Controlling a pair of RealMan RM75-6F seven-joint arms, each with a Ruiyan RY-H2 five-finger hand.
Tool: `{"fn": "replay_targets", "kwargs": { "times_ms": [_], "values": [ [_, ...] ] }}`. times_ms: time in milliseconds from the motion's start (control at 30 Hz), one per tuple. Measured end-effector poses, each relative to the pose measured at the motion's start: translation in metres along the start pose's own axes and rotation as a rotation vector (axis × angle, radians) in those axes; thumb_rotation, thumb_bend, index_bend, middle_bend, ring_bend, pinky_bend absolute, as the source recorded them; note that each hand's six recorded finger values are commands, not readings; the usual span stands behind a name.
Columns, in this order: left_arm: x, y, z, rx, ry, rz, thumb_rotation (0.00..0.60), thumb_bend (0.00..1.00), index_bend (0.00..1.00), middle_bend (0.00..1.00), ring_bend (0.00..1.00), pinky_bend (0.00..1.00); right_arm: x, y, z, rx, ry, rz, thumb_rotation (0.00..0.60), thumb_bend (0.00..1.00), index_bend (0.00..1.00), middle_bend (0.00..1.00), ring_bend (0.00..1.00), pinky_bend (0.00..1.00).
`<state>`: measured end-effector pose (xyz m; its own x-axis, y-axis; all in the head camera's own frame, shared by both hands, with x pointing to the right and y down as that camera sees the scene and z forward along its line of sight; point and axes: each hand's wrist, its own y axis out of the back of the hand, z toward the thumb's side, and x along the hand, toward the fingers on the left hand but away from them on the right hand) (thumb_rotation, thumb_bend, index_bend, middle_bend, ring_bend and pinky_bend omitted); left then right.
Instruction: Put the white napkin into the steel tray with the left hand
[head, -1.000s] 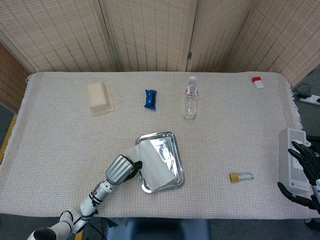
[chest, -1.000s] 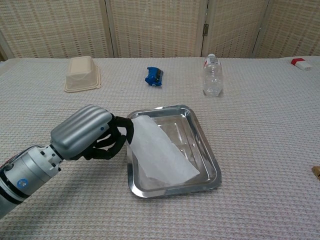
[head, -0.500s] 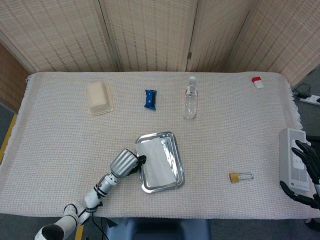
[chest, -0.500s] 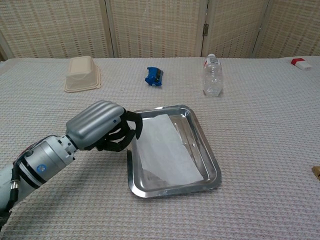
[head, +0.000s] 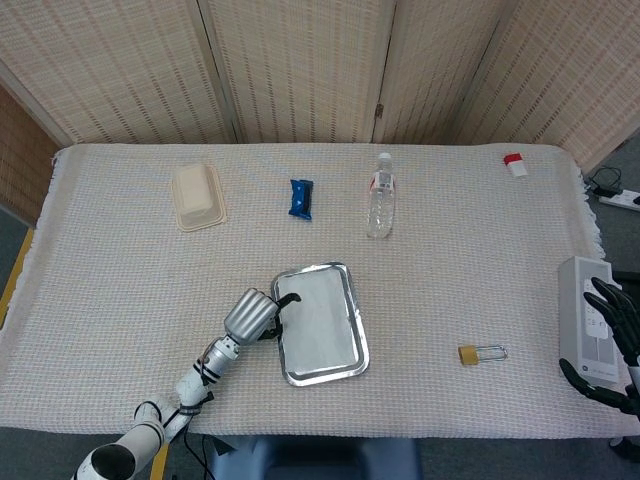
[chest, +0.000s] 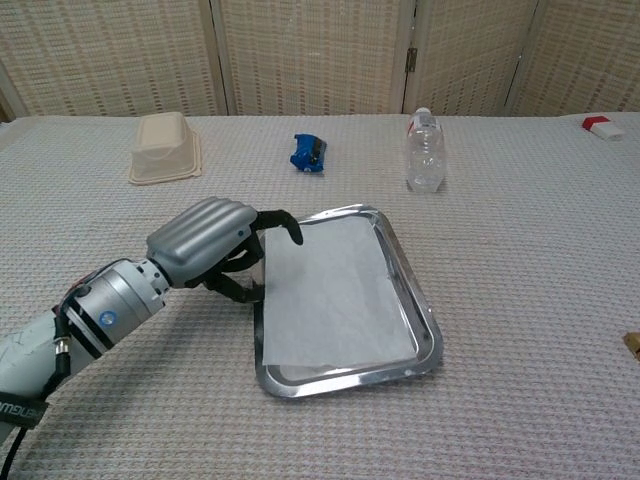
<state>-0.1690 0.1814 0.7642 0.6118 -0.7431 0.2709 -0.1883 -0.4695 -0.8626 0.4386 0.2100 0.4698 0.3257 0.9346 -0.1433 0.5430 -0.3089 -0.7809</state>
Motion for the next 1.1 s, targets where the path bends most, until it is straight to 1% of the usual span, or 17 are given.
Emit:
{"fn": "replay_targets", "kwargs": {
  "times_ms": [133,233,567,700,833,933,1100],
  "values": [
    [0.001,0.002,0.000,0.009,0.000,0.007,0.600,0.22,0.29,1.00,1.00,1.00,0.000,0.001,-0.001,0.000,-0.003,-0.005,0.600,0.40,0.00,0.00,0.00,0.00],
    [0.001,0.007,0.001,0.018,-0.012,0.024,0.600,0.22,0.28,1.00,1.00,1.00,-0.001,0.000,-0.001,0.000,-0.001,0.001,0.600,0.40,0.00,0.00,0.00,0.00],
    [0.000,0.028,0.009,0.078,-0.064,0.088,0.600,0.21,0.29,1.00,1.00,1.00,0.001,-0.005,0.003,0.005,0.009,0.017,0.600,0.40,0.00,0.00,0.00,0.00],
    [-0.001,0.033,0.011,0.111,-0.071,0.090,0.600,0.19,0.29,1.00,1.00,1.00,0.002,-0.006,0.005,0.006,0.016,0.019,0.600,0.40,0.00,0.00,0.00,0.00],
    [-0.001,0.034,0.012,0.201,-0.068,0.072,0.600,0.13,0.28,1.00,1.00,1.00,0.003,-0.006,0.007,0.006,0.023,0.021,0.600,0.40,0.00,0.00,0.00,0.00],
    [-0.001,0.035,0.016,0.281,-0.065,0.061,0.600,0.12,0.27,1.00,1.00,1.00,0.004,-0.006,0.008,0.005,0.027,0.022,0.600,0.40,0.00,0.00,0.00,0.00],
    [0.000,0.042,0.024,0.367,-0.063,0.048,0.600,0.12,0.27,1.00,1.00,1.00,0.004,-0.005,0.008,0.003,0.030,0.019,0.600,0.40,0.00,0.00,0.00,0.00]
  ]
}}
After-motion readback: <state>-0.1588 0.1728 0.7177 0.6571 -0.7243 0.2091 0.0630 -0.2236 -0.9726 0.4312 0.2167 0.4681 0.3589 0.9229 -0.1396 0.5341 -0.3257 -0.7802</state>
